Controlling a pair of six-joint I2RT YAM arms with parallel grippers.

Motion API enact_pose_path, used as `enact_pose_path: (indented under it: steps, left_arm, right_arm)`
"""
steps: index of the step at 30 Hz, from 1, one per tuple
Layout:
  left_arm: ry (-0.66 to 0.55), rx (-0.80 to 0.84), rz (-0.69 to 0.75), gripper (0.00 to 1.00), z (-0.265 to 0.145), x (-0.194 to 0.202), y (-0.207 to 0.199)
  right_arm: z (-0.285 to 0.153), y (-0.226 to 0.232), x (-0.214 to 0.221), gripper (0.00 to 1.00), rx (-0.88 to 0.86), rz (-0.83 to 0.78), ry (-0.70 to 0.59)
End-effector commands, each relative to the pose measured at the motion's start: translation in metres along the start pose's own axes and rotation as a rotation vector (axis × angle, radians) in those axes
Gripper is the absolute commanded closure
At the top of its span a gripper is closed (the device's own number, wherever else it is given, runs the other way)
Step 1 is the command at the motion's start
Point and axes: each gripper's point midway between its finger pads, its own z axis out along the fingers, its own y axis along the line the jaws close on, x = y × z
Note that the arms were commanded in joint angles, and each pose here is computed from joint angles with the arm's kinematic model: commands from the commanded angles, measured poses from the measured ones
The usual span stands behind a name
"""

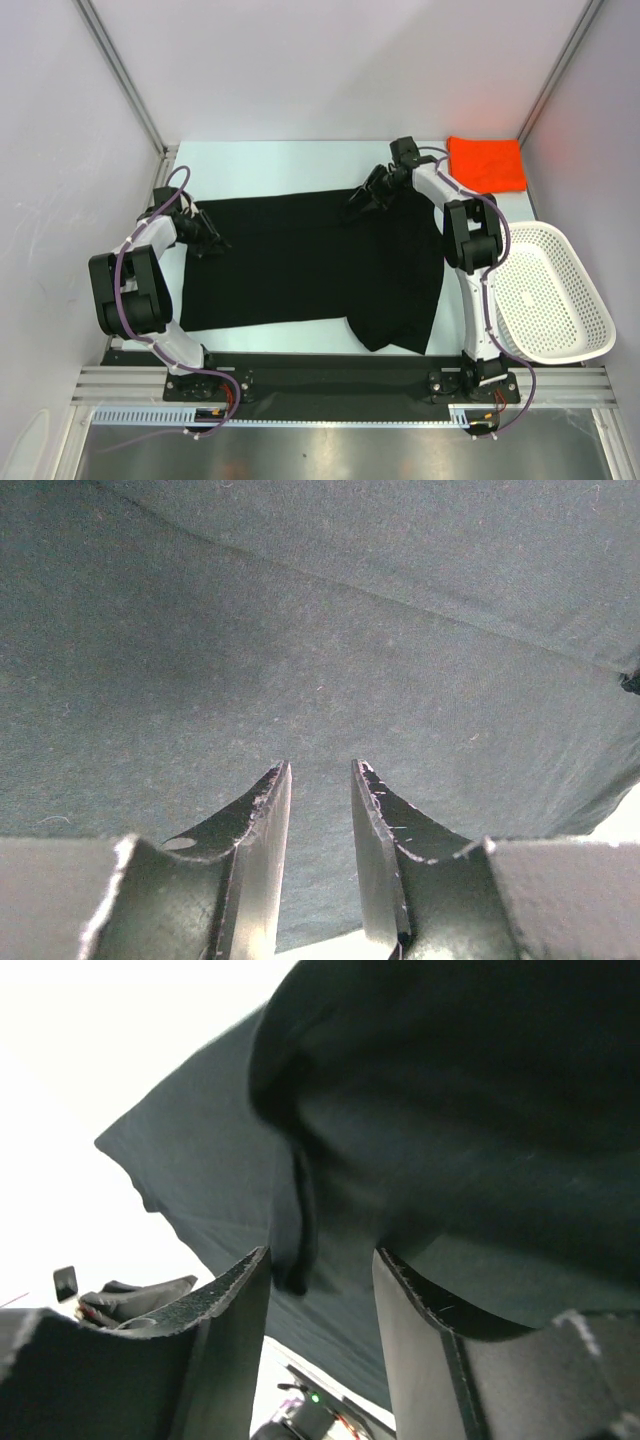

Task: Fold and stack the t-shirts
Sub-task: Fold the tshirt

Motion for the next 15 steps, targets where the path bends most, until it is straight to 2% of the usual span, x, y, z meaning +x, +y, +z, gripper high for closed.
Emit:
enact_pose_path:
  steps: [1, 15]
  left_arm:
    - [-0.040, 0.052, 0.048, 0.64, -0.009, -0.011, -0.015]
    - [-0.034, 0.054, 0.048, 0.64, -0.007, -0.010, -0.015]
  right_arm:
    - [0.003, 0.013, -0.012, 0.50, -0.037, 0.028, -0.014]
    - [0.011, 0.029, -0.016, 0.62, -0.105, 0.070, 0.001]
